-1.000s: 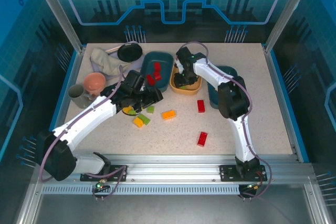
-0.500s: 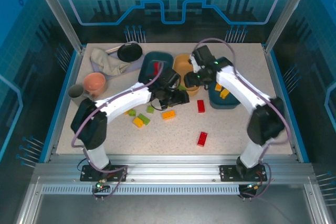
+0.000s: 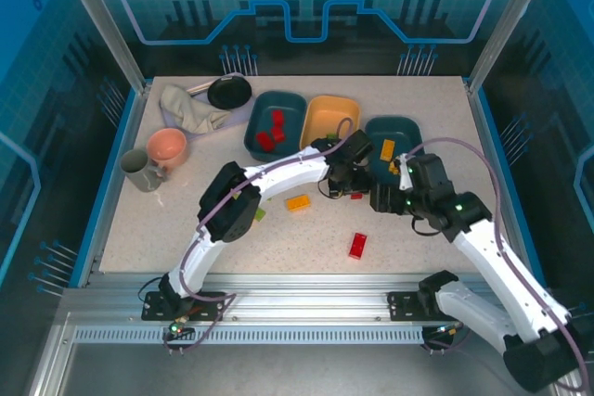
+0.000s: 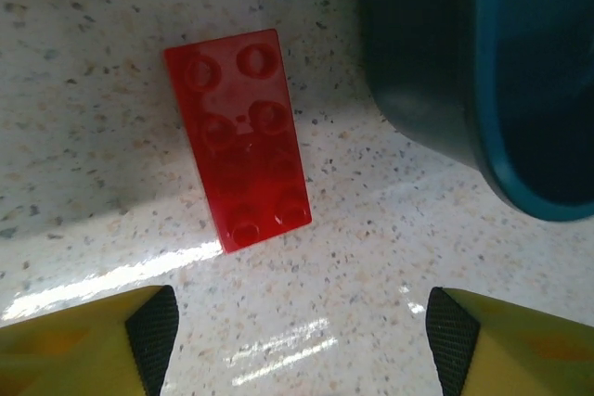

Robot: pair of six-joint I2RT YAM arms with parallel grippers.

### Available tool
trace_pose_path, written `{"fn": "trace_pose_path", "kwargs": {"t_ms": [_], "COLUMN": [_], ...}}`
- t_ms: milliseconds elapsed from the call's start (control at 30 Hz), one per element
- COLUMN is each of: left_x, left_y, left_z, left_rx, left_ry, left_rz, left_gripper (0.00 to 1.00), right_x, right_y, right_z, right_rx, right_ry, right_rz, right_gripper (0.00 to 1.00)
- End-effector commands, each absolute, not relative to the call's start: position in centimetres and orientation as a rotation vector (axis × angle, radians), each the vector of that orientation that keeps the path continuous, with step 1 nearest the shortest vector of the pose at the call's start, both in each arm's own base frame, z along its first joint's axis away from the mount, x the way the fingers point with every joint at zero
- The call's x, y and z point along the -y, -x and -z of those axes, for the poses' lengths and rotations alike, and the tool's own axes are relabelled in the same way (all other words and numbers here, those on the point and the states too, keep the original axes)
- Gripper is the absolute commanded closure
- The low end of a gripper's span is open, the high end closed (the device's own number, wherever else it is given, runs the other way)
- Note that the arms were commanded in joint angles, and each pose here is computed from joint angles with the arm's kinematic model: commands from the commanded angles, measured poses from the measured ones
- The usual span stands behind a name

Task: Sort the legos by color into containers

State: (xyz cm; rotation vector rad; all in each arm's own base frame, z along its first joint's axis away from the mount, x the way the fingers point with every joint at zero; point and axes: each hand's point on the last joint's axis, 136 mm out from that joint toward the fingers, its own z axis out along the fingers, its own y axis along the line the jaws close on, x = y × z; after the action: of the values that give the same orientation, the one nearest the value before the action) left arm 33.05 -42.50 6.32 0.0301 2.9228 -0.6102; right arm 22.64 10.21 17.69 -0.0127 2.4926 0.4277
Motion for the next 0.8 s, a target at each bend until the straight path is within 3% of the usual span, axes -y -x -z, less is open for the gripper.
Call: {"fn": "trace_pose_path", "kwargs": {"t_ms": [0, 367, 467, 633, 767], "left_x": [41.2, 41.5, 41.1, 39.9, 38.4], "left_y": [-33.6, -35.3, -35.5, -35.6, -35.3], "left_z": [-5.1, -2.2, -1.4, -2.3, -5.8], "left_rx": [-2.927, -2.914, -2.914, -2.888, -2.827], "left_ry": [-0.005, -0.001, 0.011, 0.023, 0.052], "left_rz": [0.433, 0.311, 0.263, 0.193, 0.189], "left_gripper": [0.29, 0.39, 0.47, 0.73, 0.78], "right_x": [-9.7, -8.9, -9.0, -9.0, -9.1], "right_y": [-21.8, -22.4, -22.5, -22.6, -23.1], "right_z": [-18.0, -19.8, -20.0, -20.2, -20.6], "right_rx": [-2.486, -2.436, -2.431, -2.429, -2.418], "right_ry": [-0.055, -0.082, -0.088, -0.075, -0.062], "right_rz": [-0.477, -0.518, -0.527, -0.524, -0.524], "right_gripper": [0.32, 0.31, 0.31, 0.32, 0.32]}}
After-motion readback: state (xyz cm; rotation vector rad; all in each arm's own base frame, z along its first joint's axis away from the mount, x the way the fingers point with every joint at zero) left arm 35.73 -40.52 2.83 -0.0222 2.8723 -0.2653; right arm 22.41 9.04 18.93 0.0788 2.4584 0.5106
